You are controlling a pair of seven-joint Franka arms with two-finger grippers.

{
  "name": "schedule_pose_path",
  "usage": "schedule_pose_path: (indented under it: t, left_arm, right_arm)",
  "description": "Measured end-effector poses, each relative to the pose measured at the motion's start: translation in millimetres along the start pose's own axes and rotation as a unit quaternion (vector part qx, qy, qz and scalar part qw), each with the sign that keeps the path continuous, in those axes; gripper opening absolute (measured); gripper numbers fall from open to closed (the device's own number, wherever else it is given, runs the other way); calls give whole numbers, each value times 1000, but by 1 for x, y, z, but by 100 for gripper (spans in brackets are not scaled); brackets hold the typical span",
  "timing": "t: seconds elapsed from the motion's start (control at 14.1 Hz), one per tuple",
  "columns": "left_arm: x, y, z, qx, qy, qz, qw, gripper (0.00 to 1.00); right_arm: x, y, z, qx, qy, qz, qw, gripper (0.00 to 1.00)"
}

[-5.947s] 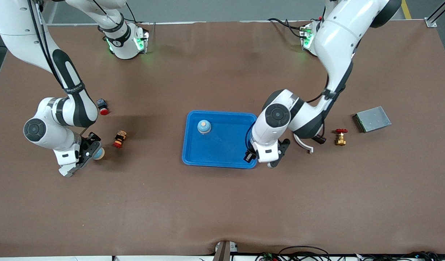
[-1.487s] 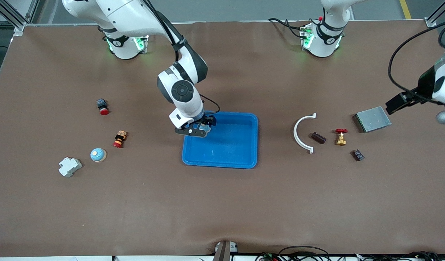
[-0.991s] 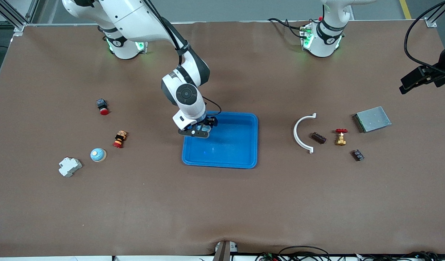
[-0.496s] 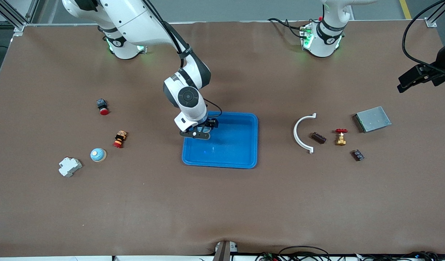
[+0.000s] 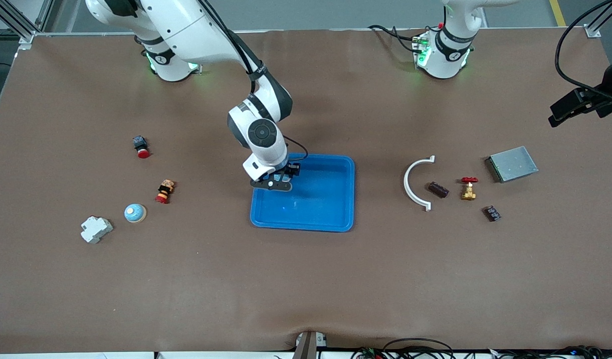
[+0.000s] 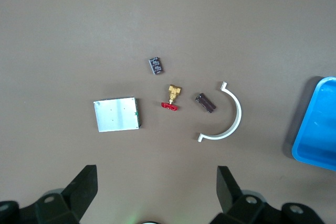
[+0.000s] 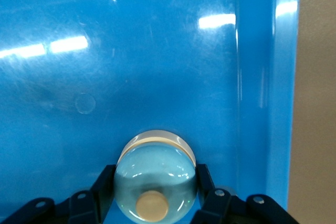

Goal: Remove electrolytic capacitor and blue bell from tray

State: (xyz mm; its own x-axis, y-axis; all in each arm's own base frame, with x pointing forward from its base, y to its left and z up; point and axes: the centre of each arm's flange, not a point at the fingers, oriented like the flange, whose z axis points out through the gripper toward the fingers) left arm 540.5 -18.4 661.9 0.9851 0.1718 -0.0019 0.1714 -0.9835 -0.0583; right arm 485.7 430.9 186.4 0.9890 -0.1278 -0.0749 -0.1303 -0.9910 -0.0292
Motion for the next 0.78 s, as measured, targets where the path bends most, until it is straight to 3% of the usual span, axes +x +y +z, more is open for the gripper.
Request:
schedule_pose_path:
  t: [0.28,0.5,0.78]
  left_arm:
    - [0,0,1,0,0,0,1000,100]
    - [1,1,2,0,-1,0,1000,100]
    - [2,4,9,1,-5,4,1000,100]
  right_arm:
    - [2,-3,-5,0,0,0,1000,67]
    - [6,-9,-22,-21,-25,-2,999,67]
    - [10,-6,-93,-39,-47,-23,998,67]
